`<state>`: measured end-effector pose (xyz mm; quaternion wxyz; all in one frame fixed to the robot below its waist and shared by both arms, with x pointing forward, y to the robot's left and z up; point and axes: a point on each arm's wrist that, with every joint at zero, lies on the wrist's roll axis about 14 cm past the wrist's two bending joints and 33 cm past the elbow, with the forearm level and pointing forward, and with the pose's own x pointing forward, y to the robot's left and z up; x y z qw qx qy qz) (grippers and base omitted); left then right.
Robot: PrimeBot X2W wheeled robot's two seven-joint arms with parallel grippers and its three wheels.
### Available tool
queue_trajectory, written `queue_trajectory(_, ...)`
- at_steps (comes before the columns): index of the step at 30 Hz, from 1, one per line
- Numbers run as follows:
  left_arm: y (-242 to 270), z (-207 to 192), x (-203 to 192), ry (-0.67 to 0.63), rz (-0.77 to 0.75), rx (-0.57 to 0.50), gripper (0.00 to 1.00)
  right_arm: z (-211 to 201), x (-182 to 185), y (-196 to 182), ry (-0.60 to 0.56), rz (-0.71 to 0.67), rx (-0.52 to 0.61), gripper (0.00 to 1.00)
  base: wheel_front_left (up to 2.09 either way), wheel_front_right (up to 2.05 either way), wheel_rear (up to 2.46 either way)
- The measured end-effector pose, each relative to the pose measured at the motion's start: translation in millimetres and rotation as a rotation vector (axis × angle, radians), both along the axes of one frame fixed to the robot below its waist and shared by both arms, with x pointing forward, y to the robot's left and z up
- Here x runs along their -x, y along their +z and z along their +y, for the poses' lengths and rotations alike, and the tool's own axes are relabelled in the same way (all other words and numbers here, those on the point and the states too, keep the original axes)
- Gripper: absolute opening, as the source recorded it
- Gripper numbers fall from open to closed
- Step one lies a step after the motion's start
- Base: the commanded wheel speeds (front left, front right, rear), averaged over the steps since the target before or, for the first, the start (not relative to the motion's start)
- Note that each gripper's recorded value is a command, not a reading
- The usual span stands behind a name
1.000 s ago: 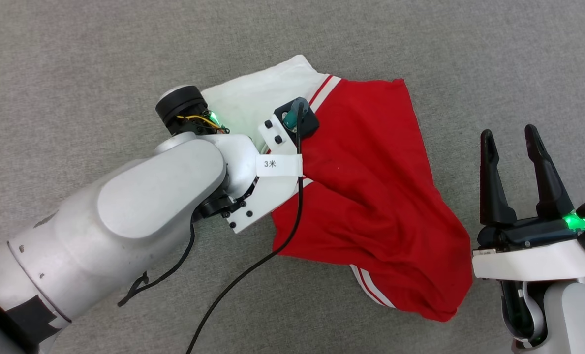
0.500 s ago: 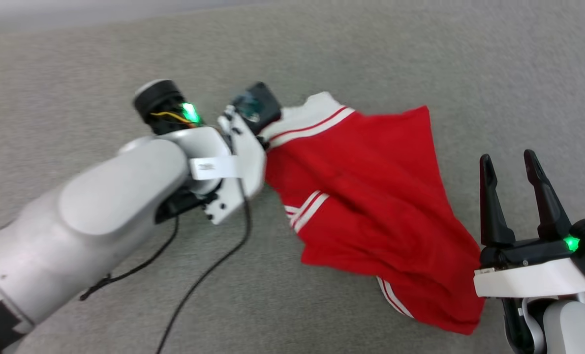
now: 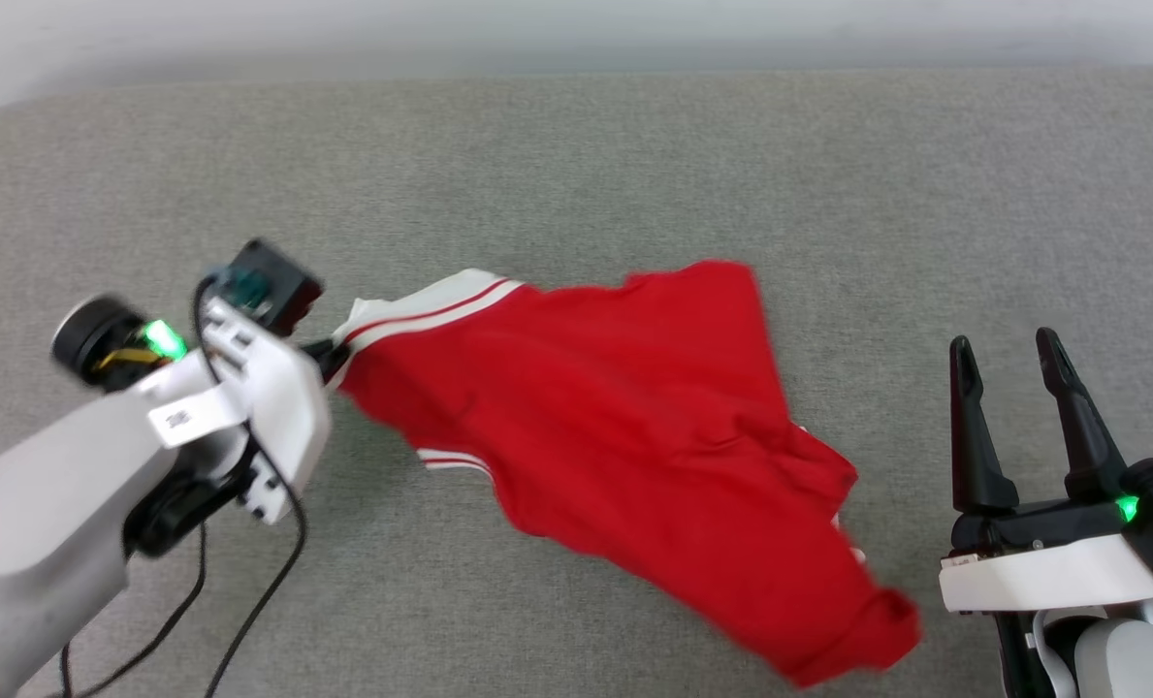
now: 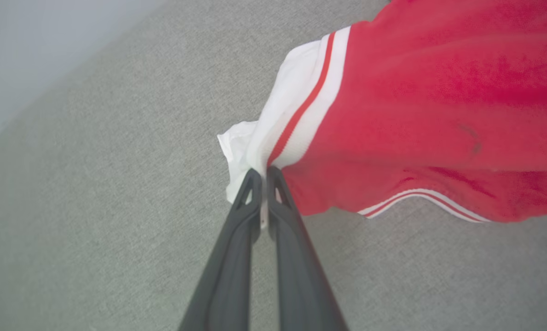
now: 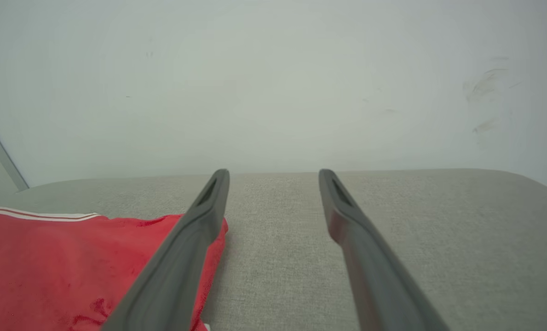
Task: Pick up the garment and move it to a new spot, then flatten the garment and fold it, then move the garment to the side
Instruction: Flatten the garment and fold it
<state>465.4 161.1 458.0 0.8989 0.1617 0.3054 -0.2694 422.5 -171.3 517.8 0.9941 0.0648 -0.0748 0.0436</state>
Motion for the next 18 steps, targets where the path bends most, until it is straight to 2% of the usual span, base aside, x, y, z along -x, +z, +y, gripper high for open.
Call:
queue_trajectory(9, -52, 77, 55, 0.271, 0.168, -0.017, 0.00, 8, -1, -2, 0.022, 0.006, 0.004, 1.00, 0.00, 0.00, 0.00)
queue_trajectory(14, -80, 90, 80, 0.344, 0.261, -0.015, 0.00, 7, -1, -3, 0.020, 0.009, 0.011, 1.00, 0.00, 0.00, 0.00)
queue_trajectory(17, -84, 86, 82, 0.358, 0.259, 0.016, 0.00, 7, 0, -2, 0.021, 0.006, 0.018, 1.00, 0.00, 0.00, 0.00)
queue_trajectory(18, -84, 83, 81, 0.360, 0.245, 0.031, 0.10, 7, 1, -1, 0.020, 0.003, 0.018, 1.00, 0.00, 0.00, 0.00)
